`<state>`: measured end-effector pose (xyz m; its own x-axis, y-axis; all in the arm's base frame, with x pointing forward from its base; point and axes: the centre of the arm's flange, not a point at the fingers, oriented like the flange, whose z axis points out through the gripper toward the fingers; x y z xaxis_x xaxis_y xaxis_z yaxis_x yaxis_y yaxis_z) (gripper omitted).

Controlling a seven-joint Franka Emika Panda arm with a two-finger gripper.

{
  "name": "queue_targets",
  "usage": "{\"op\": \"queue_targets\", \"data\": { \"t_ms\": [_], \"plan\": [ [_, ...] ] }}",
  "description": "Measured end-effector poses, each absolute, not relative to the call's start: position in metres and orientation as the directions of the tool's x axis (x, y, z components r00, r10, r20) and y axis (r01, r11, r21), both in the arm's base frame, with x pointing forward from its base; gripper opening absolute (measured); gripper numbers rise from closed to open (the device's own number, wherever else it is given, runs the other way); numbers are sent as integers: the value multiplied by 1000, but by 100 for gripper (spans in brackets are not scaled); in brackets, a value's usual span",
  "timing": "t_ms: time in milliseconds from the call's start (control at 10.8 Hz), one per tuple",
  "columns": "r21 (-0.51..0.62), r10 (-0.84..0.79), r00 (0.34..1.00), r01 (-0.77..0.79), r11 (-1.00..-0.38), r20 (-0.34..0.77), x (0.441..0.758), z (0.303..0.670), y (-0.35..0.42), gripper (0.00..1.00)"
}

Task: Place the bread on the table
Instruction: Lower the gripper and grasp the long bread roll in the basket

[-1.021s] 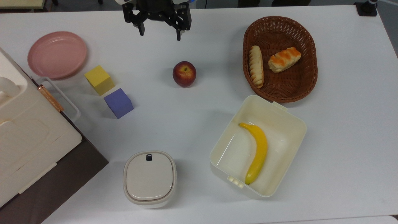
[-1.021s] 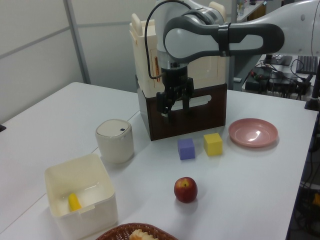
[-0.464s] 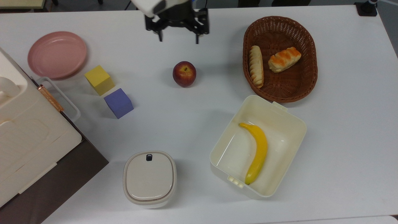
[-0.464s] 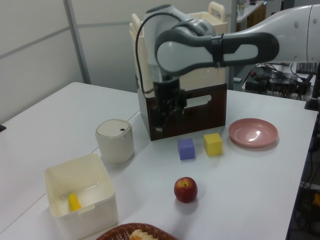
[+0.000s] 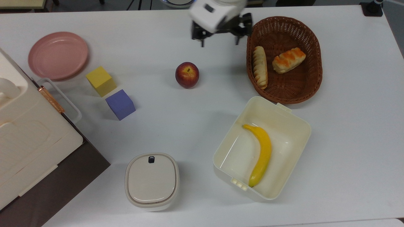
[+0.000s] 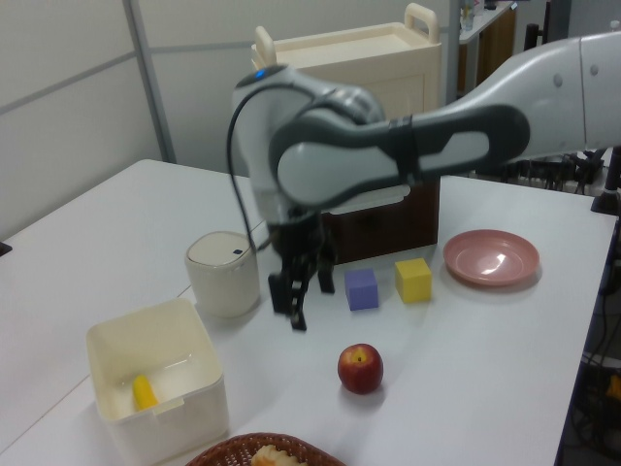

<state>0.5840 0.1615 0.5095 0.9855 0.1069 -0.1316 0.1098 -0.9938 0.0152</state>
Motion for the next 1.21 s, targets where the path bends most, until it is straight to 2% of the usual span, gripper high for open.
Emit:
{"op": "queue_targets", "data": {
  "t_ms": [278, 743, 928, 1021, 1114, 1207],
  "plan": [
    [47, 96, 979, 106, -993, -180, 569, 473, 225, 100],
    [61, 146, 975, 158, -985, -167, 564, 400, 301, 100],
    [68, 147, 975, 160, -985, -166, 565, 371, 318, 97],
    [73, 144, 975, 158, -985, -168, 562, 359, 327, 93],
    [81, 147, 974, 163, -983, -172, 561, 351, 332, 85],
    [84, 146, 974, 162, -983, -171, 561, 350, 332, 68]
  ]
}}
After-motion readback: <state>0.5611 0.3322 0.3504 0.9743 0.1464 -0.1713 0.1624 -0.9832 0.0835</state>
